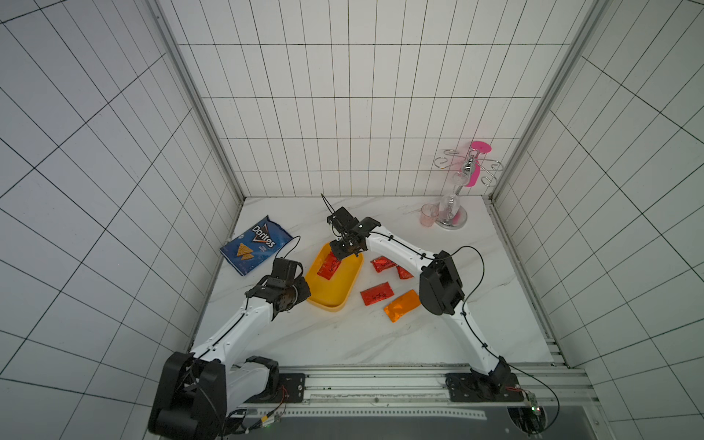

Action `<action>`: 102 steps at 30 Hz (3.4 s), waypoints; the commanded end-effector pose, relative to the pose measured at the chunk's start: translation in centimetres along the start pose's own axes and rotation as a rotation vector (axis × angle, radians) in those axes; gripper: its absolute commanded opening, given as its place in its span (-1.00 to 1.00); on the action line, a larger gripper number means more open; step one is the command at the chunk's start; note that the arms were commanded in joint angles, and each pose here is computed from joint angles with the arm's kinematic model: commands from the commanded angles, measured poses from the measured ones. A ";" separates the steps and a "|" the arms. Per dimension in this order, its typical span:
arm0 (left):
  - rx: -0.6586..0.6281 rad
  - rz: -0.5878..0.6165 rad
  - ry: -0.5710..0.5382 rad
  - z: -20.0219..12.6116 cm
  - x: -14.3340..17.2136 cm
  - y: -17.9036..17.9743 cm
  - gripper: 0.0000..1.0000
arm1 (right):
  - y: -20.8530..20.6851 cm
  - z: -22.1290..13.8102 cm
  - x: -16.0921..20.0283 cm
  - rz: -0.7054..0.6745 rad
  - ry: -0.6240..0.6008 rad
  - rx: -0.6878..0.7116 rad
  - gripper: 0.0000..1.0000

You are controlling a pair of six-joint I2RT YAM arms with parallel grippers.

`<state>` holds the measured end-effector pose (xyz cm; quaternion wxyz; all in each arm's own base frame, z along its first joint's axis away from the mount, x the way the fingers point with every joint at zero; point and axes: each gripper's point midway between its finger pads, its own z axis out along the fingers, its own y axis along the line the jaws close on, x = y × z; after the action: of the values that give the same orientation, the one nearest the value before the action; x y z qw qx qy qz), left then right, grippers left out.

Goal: Take the tea bags out of the storage box
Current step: Pick up the tea bag from the storage box, then place the tea bag at the center of the board.

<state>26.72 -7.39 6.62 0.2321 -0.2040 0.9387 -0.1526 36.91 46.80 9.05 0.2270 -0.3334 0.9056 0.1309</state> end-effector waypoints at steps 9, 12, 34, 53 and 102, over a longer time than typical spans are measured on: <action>0.026 0.018 -0.029 -0.1 -0.6 -0.6 -1.00 | 0.2 2.2 0.1 0.028 0.029 -0.069 -0.17; 0.027 0.019 -0.029 -0.1 -0.5 -0.6 -1.00 | 0.6 2.9 0.6 0.030 0.044 -0.093 -0.19; 0.026 0.018 -0.028 -0.1 -0.5 -0.6 -1.00 | 0.9 4.1 1.2 0.036 0.066 -0.119 -0.99; 0.020 0.015 -0.033 -0.2 -0.6 -0.5 -1.00 | 0.7 -6.9 -0.6 -0.008 -0.064 -0.108 -1.00; 0.018 0.005 -0.040 -0.3 -0.7 -0.4 -1.00 | -15.6 -20.3 35.0 0.792 0.357 0.389 -1.00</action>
<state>26.77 -7.31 6.69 0.2351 -0.2050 0.9380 -0.1514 17.95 9.87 8.97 0.0786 0.0527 0.9954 0.0164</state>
